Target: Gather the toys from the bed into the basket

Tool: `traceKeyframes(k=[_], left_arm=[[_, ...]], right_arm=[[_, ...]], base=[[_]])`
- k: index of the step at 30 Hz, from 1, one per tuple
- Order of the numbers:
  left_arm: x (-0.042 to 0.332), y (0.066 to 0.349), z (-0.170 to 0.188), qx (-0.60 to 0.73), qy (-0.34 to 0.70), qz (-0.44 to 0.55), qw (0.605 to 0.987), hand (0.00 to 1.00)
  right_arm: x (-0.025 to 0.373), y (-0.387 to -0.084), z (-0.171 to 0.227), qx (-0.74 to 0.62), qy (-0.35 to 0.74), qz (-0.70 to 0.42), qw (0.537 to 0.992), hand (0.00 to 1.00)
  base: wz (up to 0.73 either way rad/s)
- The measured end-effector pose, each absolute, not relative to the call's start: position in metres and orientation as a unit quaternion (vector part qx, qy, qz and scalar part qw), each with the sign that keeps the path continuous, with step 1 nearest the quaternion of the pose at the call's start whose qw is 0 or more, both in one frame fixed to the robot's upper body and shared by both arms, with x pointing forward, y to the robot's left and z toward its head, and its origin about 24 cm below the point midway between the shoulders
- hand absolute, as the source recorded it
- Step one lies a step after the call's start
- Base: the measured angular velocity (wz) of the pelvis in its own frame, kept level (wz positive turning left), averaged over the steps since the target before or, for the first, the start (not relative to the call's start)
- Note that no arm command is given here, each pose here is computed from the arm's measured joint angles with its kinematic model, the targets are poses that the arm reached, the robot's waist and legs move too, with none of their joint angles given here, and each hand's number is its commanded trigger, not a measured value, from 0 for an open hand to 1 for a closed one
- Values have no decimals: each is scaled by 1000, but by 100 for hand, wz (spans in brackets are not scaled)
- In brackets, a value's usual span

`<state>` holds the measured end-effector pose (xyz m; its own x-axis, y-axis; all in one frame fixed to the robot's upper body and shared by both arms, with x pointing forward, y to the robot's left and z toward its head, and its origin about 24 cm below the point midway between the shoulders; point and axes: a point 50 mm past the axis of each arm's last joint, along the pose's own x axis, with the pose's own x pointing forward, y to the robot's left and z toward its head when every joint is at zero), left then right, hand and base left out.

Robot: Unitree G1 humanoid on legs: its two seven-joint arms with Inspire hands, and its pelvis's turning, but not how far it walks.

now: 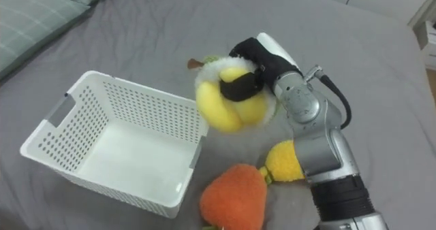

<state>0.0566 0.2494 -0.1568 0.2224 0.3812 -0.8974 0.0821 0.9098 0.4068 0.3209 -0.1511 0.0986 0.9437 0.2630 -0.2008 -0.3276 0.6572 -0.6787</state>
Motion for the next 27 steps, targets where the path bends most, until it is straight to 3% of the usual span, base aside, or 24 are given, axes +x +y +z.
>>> traceKeyframes(k=[1,2,4,5,6,27], left_arm=[[57,249,-157,188,616,98,759,0],[57,249,-157,187,615,98,759,0],[57,249,-157,187,617,98,758,0],[57,248,-157,187,617,98,758,0],[58,248,-157,187,616,97,759,0],[68,249,-156,190,614,92,761,0]], right_arm=[[321,-151,98,-381,43,163,909,100],[321,-150,98,-380,46,164,909,92],[320,-146,96,-381,49,170,907,37],[320,-142,94,-384,48,177,905,25],[319,-139,94,-381,48,182,905,0],[319,-118,94,-334,41,236,912,0]], base=[[41],[43],[40],[40],[40],[22]])
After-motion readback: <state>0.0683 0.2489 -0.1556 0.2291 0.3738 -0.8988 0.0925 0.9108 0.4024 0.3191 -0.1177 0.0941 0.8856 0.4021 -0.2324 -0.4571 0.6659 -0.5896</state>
